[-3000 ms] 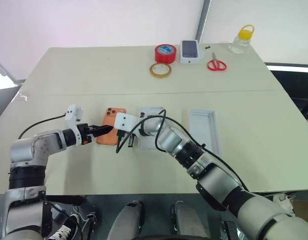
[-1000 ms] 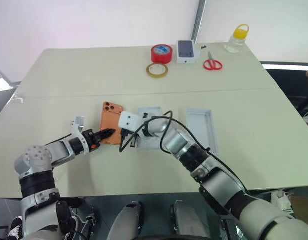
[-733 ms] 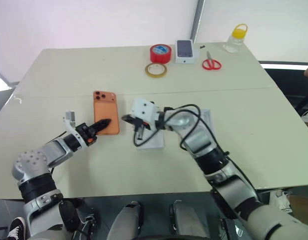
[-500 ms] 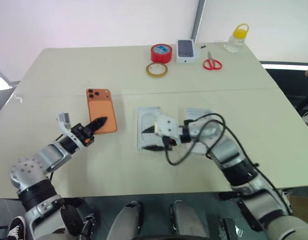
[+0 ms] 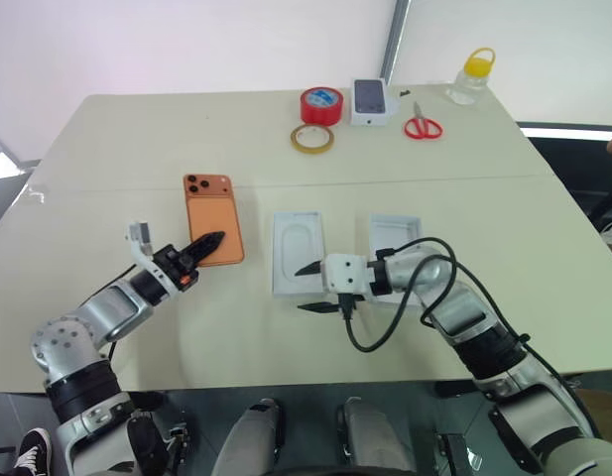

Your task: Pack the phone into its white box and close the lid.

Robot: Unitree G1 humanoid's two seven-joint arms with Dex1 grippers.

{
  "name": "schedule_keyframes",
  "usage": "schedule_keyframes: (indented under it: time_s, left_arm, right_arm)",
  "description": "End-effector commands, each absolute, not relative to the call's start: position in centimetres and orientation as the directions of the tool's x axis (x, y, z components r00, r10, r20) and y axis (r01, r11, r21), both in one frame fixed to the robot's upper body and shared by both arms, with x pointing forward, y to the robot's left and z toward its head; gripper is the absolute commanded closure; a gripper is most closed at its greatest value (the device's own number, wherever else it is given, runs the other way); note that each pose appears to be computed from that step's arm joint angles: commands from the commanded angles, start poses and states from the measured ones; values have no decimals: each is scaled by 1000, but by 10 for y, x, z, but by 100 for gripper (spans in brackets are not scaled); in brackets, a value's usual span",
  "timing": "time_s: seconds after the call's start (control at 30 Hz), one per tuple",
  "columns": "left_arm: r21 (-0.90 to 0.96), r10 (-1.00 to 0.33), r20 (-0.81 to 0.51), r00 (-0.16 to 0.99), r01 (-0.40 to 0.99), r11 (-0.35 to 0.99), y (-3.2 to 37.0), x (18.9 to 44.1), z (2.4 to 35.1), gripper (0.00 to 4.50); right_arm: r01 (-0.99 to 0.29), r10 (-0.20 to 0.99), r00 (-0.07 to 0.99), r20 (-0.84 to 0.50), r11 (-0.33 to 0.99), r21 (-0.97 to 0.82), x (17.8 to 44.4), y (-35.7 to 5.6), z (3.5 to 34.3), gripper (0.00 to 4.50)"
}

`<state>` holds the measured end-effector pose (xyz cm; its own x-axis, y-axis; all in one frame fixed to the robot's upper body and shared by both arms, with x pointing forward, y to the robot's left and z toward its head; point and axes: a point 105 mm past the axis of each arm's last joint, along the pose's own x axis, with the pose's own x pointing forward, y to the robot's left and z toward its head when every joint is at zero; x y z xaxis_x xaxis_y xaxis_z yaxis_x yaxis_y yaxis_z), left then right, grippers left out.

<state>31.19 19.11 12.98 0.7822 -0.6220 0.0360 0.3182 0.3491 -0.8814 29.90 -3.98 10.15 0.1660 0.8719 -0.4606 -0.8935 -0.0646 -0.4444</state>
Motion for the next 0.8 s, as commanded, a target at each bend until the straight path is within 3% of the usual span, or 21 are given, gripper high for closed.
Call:
schedule_keyframes:
  time_s: [0.03, 0.13, 0.2, 0.37, 0.8]
  left_arm:
    - [-857, -628, 97, 772, 386, 342, 190, 310, 147, 450]
    - [-860, -634, 97, 768, 385, 335, 188, 309, 146, 450]
    - [-856, -633, 94, 768, 387, 342, 188, 309, 146, 450]
    - [-854, -632, 89, 770, 385, 349, 189, 309, 145, 450]
    - [-860, -639, 82, 765, 378, 342, 190, 309, 142, 450]
  right_arm:
    - [-883, 883, 167, -438, -63, -465, 299, -37, 107, 160]
    - [-886, 882, 164, -443, -66, -459, 299, -37, 104, 160]
    - [-887, 881, 169, -443, -60, -458, 299, -36, 103, 210]
    - [-885, 872, 179, -455, -59, -462, 300, -37, 98, 447]
    - [-899, 878, 122, -462, -100, -427, 289, -33, 103, 447]
